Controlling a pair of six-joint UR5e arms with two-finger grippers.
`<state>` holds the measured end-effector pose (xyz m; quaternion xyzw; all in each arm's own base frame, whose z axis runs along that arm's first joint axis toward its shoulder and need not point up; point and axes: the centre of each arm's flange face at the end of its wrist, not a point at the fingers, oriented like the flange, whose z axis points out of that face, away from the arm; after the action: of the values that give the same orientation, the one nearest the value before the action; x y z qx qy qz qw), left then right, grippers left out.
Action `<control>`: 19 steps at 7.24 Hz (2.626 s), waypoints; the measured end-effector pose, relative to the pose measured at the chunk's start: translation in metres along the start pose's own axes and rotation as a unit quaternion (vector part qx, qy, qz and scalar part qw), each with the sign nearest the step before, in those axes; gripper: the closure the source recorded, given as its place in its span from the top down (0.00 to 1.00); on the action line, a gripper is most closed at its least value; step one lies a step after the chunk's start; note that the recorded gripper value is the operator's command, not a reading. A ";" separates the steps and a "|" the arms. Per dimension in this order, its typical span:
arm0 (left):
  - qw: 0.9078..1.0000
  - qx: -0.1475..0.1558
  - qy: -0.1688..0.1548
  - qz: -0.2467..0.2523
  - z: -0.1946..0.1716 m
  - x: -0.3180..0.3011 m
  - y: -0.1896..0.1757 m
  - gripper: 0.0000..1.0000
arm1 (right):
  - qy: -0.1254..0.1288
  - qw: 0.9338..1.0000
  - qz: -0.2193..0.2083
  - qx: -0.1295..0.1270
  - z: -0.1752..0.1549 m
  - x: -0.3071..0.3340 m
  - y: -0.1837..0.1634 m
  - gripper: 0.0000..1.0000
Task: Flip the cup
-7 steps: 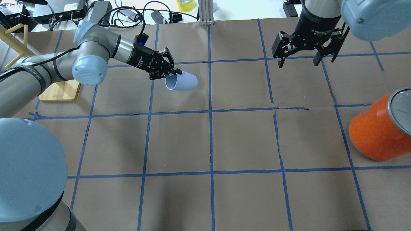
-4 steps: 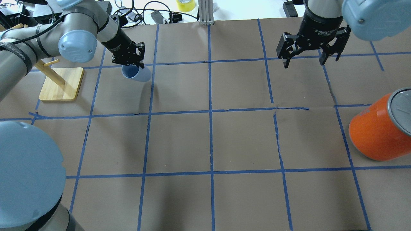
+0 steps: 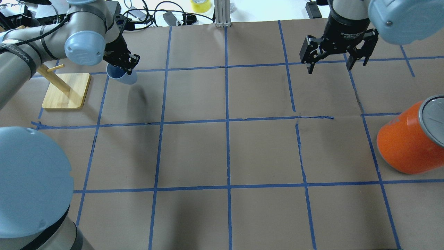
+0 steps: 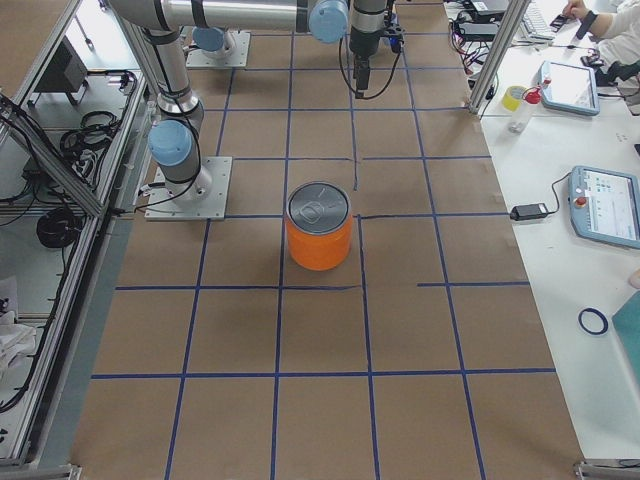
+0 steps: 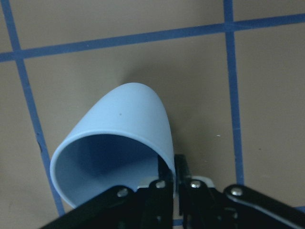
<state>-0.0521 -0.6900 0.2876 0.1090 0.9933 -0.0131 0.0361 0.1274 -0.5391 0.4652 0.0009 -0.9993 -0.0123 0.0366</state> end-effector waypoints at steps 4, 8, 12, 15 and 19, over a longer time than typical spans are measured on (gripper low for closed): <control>0.999 -0.049 0.011 0.008 0.010 0.004 0.008 0.79 | 0.002 1.000 -0.001 -0.001 0.002 0.000 0.000 1.00; 0.999 -0.035 0.008 0.002 0.001 0.005 0.006 1.00 | 0.003 1.000 0.003 -0.005 0.001 0.001 0.003 1.00; 0.999 -0.037 0.007 0.004 -0.129 0.024 0.061 1.00 | -0.007 1.000 -0.003 0.000 -0.005 -0.001 0.006 1.00; 0.999 -0.002 0.003 -0.035 -0.245 0.043 0.129 1.00 | -0.028 0.999 -0.004 0.016 -0.022 -0.005 0.017 1.00; 0.994 0.025 0.004 -0.108 -0.246 0.091 0.167 1.00 | -0.031 0.999 -0.005 0.013 -0.018 -0.005 0.015 1.00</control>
<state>-0.1216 -0.4987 0.5228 0.0023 0.9988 -0.0416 0.0277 0.1340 -0.5247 0.4834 0.0058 -1.0000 0.0002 0.0058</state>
